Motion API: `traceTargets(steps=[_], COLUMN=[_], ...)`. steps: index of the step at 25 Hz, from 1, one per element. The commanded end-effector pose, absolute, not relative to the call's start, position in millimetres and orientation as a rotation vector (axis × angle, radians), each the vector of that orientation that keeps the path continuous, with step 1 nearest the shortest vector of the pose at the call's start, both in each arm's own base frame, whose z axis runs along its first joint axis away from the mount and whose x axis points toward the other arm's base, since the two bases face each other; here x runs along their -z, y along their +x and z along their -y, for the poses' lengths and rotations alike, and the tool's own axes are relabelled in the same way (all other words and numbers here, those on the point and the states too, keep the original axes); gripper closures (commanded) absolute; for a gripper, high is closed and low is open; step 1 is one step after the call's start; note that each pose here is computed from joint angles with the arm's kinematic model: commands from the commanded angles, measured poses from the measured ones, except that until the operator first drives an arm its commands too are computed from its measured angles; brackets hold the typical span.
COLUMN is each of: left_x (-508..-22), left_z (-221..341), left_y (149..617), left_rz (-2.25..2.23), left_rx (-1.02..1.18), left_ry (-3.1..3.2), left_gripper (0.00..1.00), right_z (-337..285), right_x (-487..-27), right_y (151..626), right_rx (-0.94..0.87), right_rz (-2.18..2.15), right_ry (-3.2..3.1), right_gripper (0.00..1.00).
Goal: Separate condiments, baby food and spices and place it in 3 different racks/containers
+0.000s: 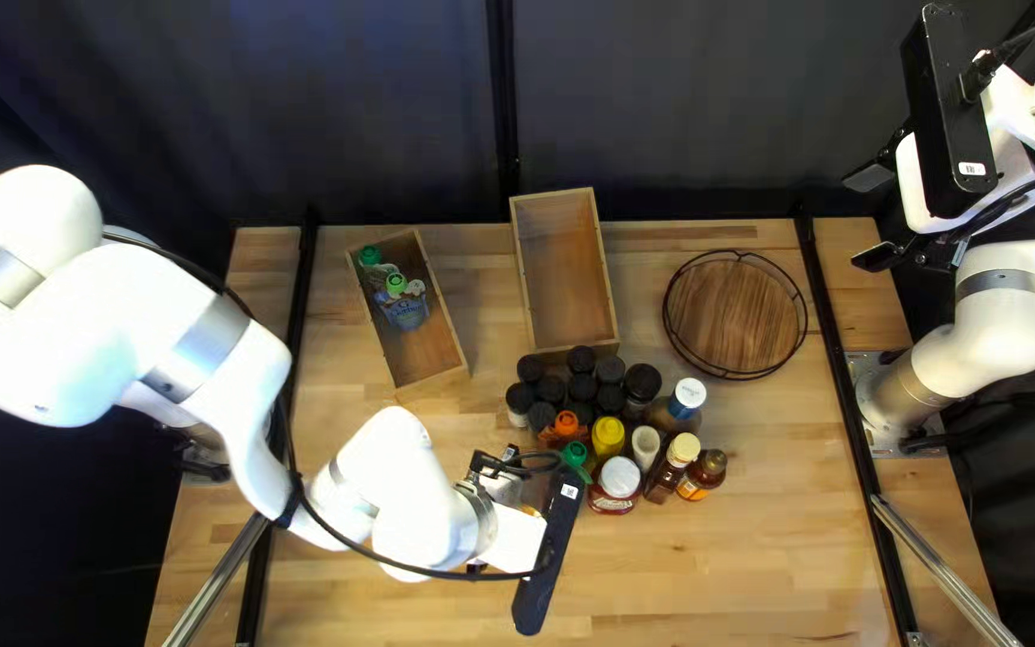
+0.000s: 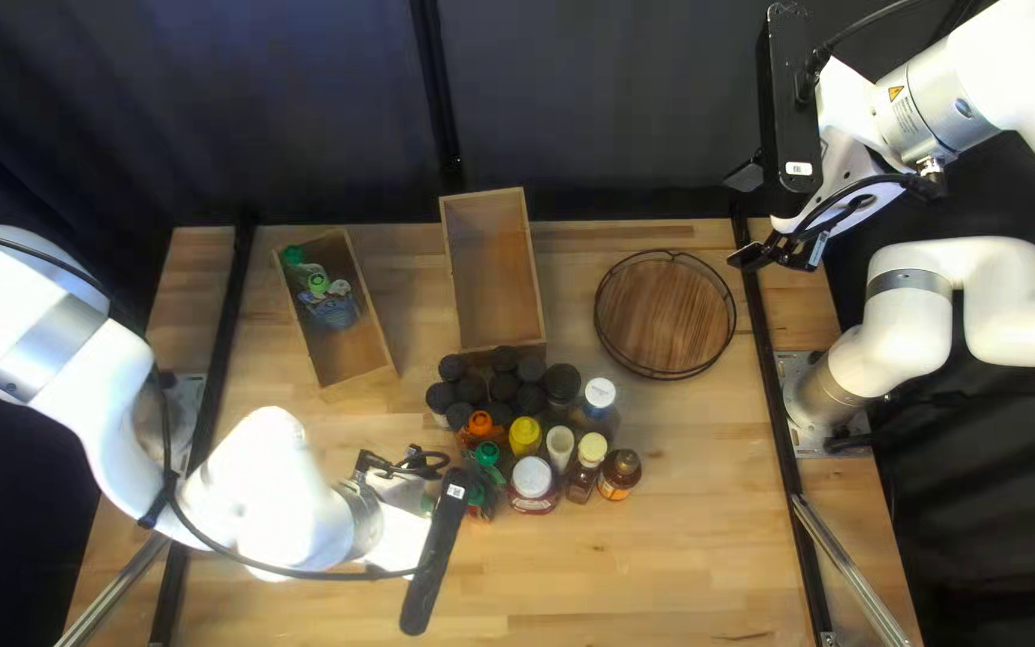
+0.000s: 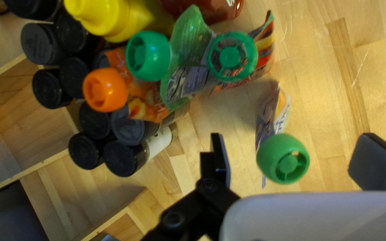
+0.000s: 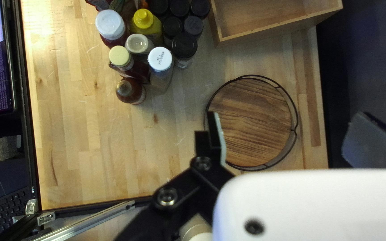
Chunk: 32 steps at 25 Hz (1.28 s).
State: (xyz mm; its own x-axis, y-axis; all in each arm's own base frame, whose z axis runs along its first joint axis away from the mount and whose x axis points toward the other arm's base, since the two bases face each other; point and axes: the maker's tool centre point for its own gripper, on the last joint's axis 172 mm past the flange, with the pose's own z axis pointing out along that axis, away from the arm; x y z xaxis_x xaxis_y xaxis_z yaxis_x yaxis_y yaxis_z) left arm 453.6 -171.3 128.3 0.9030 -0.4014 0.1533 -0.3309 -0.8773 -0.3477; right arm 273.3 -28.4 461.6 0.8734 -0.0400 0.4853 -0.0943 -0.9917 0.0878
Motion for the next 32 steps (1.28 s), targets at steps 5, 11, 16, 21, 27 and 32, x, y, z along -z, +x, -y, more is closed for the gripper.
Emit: traceTargets(steps=[5, 11, 16, 21, 27, 32], left_x=[-182, -227, -250, -239, -204, -182], left_z=[163, 116, 42, -20, -66, -95], left_y=[426, 390, 349, 327, 321, 316], left_rz=[-0.533, -0.441, -0.233, -0.043, 0.098, 0.205], left_rx=[0.243, 0.175, 0.121, 0.089, 0.074, 0.070], left_ry=[-2.855, -2.902, -2.909, -2.897, -2.890, -2.842], left_gripper=[1.00, 1.00, 1.00, 1.00, 1.00, 1.00], right_z=[28, 28, 28, 28, 28, 28], right_x=[-462, -462, -462, -462, -462, -462], right_y=[273, 273, 273, 273, 273, 273], right_rx=[-0.757, -0.757, -0.757, -0.757, -0.757, -0.757], right_rz=[0.106, 0.106, 0.106, 0.106, 0.106, 0.106], right_ry=[2.935, 2.935, 2.935, 2.935, 2.935, 2.935], right_gripper=[0.00, 0.00, 0.00, 0.00, 0.00, 0.00])
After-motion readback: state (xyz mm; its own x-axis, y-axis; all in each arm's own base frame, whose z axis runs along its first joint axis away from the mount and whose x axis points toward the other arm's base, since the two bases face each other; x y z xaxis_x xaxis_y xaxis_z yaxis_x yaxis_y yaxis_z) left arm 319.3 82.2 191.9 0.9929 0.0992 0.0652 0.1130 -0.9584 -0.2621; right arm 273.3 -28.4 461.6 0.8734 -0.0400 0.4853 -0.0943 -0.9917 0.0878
